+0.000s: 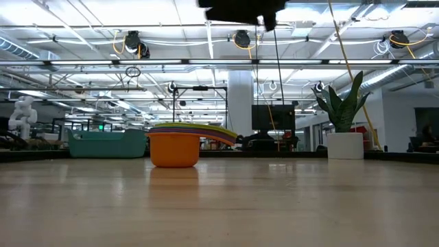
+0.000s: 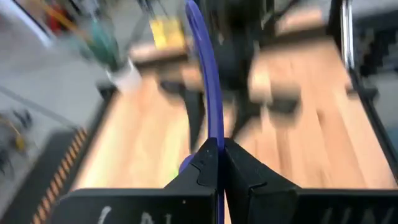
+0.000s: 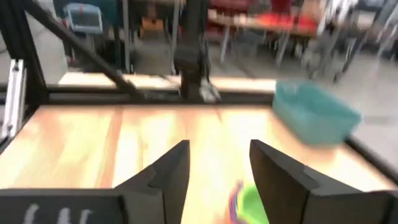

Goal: Nest measuring cups in basket
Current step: Stack the dark blue measuring cup on top of the green measuring cup

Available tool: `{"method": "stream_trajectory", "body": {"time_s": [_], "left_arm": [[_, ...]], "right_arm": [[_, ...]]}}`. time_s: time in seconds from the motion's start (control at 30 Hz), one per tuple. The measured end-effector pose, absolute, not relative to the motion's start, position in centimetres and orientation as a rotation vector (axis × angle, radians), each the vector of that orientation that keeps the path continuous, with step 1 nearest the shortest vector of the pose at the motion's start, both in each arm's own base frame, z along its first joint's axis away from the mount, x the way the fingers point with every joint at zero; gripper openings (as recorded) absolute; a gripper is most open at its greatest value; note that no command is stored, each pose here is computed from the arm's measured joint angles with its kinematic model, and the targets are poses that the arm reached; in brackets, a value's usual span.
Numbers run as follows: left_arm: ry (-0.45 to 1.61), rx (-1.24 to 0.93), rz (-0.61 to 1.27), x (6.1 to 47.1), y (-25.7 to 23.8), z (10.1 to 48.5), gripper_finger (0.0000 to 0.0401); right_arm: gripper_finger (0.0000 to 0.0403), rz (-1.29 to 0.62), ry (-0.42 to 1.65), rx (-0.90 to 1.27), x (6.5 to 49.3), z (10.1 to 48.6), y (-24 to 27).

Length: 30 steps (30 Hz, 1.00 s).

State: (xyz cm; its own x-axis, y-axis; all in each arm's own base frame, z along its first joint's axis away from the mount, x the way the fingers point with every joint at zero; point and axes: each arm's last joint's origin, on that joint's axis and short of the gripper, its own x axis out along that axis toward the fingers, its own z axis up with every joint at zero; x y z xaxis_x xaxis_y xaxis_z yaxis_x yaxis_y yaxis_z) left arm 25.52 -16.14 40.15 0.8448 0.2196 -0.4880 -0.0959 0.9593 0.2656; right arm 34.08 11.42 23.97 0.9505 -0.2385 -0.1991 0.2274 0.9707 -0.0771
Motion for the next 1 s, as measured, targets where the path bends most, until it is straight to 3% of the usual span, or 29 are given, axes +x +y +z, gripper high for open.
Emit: {"method": "stream_trajectory", "body": {"time_s": [0.17,0.33,0.63,0.77,1.0], "left_arm": [[0.805,0.118,0.091,25.3,-15.3,37.4,0.0011],[0.909,0.066,-0.007,26.3,-15.5,34.0,0.0007],[0.900,-0.030,-0.160,28.2,-14.7,29.1,0.0013],[0.911,-0.065,-0.185,28.6,-14.0,27.3,0.0006],[0.908,-0.070,-0.226,28.5,-13.9,25.3,0.0010]], "right_arm": [[0.0175,-0.151,0.243,0.016,31.1,27.6,10.7],[0.0175,0.019,0.270,0.010,29.3,29.4,10.6],[0.0176,0.089,0.416,-0.025,29.4,25.5,12.2],[0.0176,0.178,0.418,0.006,30.2,24.6,12.6],[0.0176,0.156,0.379,0.058,31.4,24.0,12.3]]}}
